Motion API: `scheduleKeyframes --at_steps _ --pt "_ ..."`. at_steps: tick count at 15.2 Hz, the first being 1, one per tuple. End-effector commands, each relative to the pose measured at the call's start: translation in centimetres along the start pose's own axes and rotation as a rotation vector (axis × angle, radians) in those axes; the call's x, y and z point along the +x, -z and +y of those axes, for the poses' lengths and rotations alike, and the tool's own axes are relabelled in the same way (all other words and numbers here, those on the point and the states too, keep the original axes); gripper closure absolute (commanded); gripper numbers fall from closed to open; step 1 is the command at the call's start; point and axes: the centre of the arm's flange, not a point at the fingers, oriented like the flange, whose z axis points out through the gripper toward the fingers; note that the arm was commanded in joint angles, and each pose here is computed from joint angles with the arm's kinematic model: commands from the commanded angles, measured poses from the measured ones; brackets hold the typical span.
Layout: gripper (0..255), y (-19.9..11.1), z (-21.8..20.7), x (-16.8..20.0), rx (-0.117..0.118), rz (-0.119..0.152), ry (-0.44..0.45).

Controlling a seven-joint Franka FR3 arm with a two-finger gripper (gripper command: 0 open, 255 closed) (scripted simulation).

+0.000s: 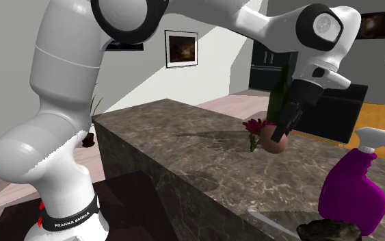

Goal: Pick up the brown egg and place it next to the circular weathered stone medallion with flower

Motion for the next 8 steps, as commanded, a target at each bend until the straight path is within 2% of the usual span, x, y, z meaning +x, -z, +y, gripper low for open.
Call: scheduleKeyframes --at_steps 1,8 --pt "255 -0.9 -0.4 0.2 0.001 0.001 0.000" --pt "255 -4.3 -1.8 0.9 0.001 0.001 0.000"
